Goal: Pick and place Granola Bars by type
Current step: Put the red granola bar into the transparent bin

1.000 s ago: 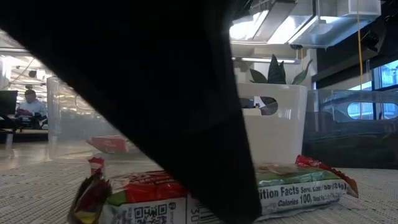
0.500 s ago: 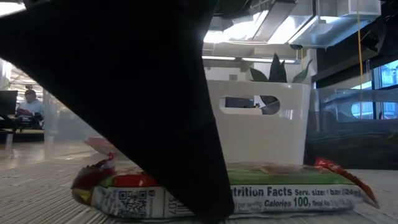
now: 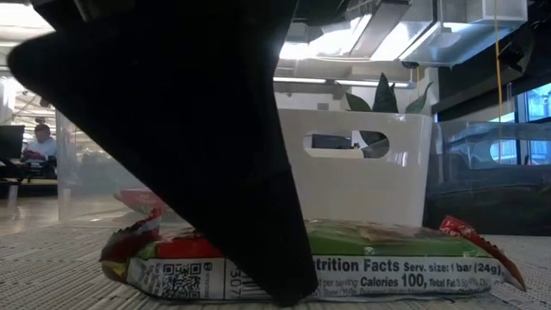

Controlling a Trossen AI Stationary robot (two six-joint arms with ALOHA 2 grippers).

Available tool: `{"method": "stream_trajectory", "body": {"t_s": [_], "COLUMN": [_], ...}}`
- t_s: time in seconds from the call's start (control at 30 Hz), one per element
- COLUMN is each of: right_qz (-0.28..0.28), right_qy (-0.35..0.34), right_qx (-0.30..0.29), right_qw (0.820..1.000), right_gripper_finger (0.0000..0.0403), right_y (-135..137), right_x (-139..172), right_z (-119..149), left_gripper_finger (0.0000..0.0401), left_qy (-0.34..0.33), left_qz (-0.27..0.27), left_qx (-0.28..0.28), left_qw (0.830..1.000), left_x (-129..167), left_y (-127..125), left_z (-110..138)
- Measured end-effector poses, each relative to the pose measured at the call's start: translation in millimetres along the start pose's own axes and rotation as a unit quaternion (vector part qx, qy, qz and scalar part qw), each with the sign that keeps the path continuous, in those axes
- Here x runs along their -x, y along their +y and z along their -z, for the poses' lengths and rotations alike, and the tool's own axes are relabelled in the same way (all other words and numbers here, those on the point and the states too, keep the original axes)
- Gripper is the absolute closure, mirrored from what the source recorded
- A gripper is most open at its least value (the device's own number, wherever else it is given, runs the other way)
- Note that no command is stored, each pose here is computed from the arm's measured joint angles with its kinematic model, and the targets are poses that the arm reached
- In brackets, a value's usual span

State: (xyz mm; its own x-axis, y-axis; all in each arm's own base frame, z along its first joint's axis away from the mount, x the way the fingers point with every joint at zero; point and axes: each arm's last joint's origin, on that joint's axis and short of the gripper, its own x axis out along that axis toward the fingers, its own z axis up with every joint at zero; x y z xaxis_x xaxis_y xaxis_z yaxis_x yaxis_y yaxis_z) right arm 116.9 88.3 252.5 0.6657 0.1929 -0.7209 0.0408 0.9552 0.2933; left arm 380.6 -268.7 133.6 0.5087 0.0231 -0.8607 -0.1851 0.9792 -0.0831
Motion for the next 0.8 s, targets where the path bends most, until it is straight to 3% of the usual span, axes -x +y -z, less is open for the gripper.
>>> {"method": "stream_trajectory", "body": {"t_s": [0.27,0.53,0.7,0.8], "right_qz": [0.000,0.000,0.000,0.000], "right_qy": [0.000,0.000,0.000,0.000], "right_qx": [0.000,-0.001,-0.002,-0.002], "right_qw": [1.000,1.000,1.000,1.000], "right_gripper_finger": [0.0166,0.0166,0.0166,0.0166], "right_y": [0.0,0.0,0.0,0.0], "right_x": [0.0,0.0,0.0,0.0], "right_z": [0.0,0.0,0.0,0.0], "left_gripper_finger": [0.0289,0.0291,0.0292,0.0292], "left_qy": [0.023,0.033,0.047,0.055], "left_qz": [0.003,0.004,-0.021,-0.065], "left_qx": [-0.015,-0.014,0.020,0.033], "left_qw": [1.000,0.999,0.998,0.996], "left_x": [9.1,40.0,69.6,86.8], "left_y": [-1.7,-2.6,1.3,6.9], "left_z": [-10.2,-44.9,-63.9,-68.1]}}
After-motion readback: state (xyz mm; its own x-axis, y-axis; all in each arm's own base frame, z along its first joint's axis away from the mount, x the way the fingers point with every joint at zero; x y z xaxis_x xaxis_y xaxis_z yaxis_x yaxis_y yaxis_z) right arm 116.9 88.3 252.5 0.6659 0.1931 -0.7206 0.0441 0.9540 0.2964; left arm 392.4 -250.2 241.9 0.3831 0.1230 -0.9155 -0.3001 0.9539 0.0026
